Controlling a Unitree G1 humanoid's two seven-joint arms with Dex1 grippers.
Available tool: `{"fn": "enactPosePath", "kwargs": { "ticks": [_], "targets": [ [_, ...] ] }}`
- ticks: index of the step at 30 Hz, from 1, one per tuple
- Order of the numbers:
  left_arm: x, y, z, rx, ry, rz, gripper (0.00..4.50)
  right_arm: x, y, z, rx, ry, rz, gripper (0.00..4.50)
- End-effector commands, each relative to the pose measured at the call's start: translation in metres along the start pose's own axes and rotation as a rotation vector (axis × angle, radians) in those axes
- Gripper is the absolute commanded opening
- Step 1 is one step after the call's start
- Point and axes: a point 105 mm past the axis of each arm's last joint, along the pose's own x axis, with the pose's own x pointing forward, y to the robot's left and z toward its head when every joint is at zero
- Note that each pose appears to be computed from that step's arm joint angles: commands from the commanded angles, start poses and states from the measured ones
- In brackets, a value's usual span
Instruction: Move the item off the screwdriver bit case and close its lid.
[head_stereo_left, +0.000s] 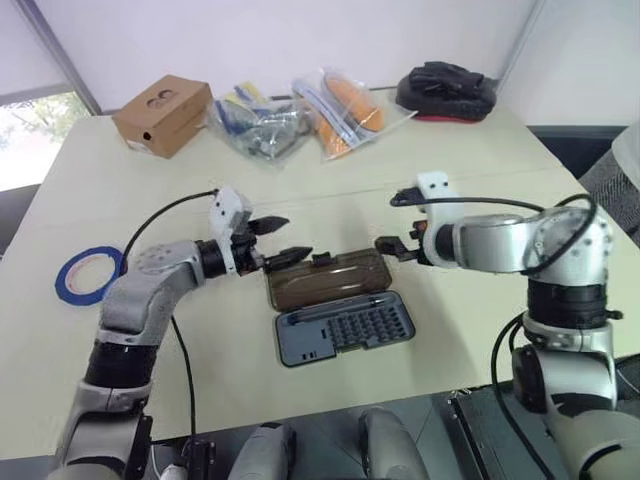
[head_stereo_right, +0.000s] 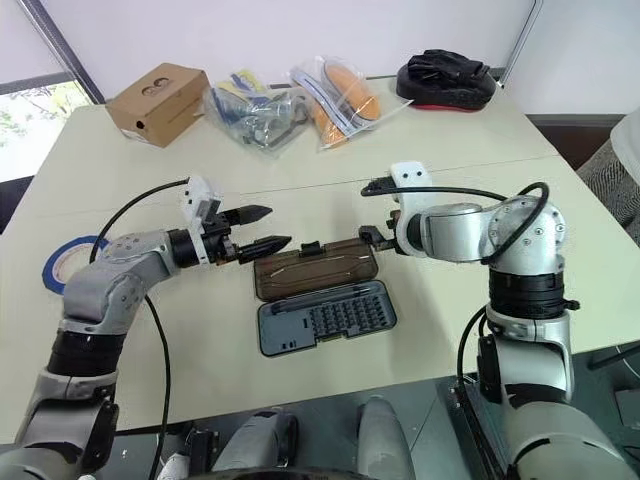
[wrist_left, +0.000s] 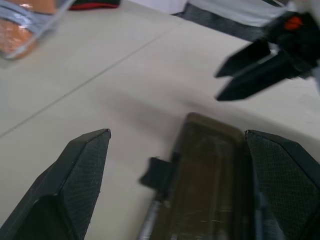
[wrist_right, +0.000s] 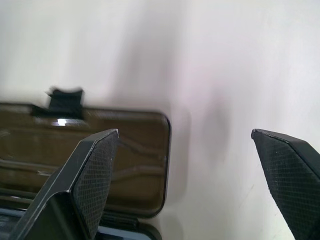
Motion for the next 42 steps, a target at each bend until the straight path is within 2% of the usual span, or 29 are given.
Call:
{"fn": "enactPosePath", "kwargs": {
  "ticks": [1, 4, 11, 14, 21, 22, 24, 27, 32, 38, 42],
  "targets": [
    [-0.004, -0.021, 0.012, 0.035, -0.003, -0.121, 4.5, -0.017, 0.002, 0.028, -0.046, -0.15, 0.004, 4.42],
    [-0.006, -0.031, 0.011, 0.055, 0.03, -0.19, 4.5, -0.023, 0.006, 0.039, -0.076, -0.252, 0.036, 4.42],
    [0.0, -0.041, -0.002, 0.086, 0.079, -0.254, 4.5, -0.02, 0.012, 0.039, -0.047, -0.282, 0.12, 4.42],
    [0.001, -0.045, -0.003, 0.09, 0.083, -0.283, 3.65, -0.019, 0.012, 0.038, -0.052, -0.285, 0.123, 4.5],
    [-0.003, -0.055, -0.009, 0.068, 0.111, -0.371, 0.21, -0.019, 0.011, 0.037, -0.057, -0.293, 0.132, 4.5],
    [-0.004, -0.058, -0.011, 0.063, 0.122, -0.396, 0.05, -0.019, 0.011, 0.037, -0.06, -0.295, 0.137, 4.5],
    [-0.008, -0.066, -0.015, 0.057, 0.142, -0.45, 0.05, -0.019, 0.013, 0.036, -0.068, -0.298, 0.153, 4.5],
    [-0.021, -0.08, -0.035, 0.045, 0.24, -0.556, 0.05, -0.017, 0.015, 0.03, -0.095, -0.29, 0.17, 4.5],
    [-0.031, -0.08, -0.063, 0.05, 0.335, -0.581, 0.05, -0.007, 0.012, 0.015, -0.144, -0.261, 0.173, 4.5],
    [-0.024, -0.07, -0.081, 0.077, 0.345, -0.52, 0.05, 0.002, 0.004, 0.01, -0.25, -0.241, 0.133, 4.5],
    [-0.017, -0.068, -0.085, 0.083, 0.32, -0.49, 0.05, 0.005, 0.008, 0.01, -0.3, -0.244, 0.168, 4.5]
  ]
}}
